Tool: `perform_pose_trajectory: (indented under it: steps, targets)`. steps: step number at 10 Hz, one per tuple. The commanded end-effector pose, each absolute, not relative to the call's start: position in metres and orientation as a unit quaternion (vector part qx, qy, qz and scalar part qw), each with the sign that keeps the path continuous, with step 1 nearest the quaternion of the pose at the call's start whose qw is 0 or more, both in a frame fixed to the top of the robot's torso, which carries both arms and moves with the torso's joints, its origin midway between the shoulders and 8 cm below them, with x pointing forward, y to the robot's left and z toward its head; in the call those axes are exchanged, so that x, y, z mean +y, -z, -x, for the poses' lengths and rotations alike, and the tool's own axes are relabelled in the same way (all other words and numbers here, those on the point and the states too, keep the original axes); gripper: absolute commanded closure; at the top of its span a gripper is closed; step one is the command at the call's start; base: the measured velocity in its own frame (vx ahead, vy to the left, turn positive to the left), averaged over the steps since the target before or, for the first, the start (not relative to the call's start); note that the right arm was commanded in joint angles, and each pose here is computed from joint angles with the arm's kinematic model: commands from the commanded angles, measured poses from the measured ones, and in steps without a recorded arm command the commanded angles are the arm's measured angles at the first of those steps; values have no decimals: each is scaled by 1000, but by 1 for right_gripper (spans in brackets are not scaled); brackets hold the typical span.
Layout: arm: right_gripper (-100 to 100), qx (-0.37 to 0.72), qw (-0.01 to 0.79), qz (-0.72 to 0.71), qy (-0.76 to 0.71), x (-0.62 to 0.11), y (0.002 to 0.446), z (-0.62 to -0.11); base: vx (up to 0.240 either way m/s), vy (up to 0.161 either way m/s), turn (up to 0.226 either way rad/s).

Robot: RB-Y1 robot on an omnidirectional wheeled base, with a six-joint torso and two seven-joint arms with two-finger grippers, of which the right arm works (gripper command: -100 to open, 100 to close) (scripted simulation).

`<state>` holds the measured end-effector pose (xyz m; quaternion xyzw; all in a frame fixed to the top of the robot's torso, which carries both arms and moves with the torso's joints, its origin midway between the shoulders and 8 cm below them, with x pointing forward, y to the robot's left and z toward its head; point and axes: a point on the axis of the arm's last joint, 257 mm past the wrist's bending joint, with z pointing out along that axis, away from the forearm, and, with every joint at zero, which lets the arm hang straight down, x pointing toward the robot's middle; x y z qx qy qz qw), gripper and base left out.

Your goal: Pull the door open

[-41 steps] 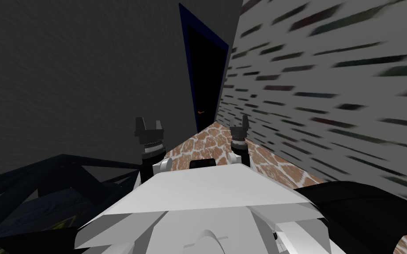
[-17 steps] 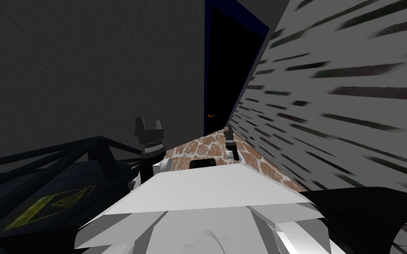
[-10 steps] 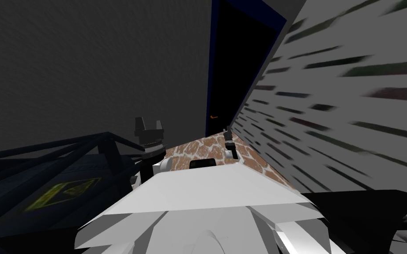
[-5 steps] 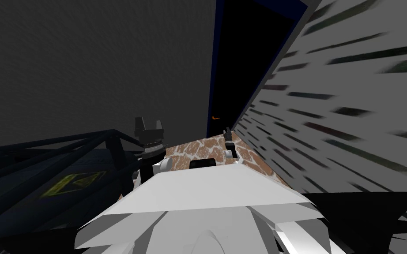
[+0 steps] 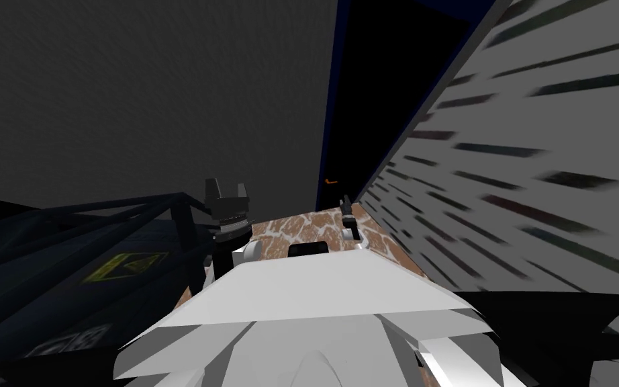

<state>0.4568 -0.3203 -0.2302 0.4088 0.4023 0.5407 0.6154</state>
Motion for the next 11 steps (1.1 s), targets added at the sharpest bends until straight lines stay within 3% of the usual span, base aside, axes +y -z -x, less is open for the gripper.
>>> perform_pose_trajectory:
  steps: [1, 11]
  targets:
    - [-100, 405, 613, -417, -535, -325, 241, -459, 42, -48, 82]
    - [-100, 420, 595, -471, -498, -355, 304, -471, 51, -83, 151]
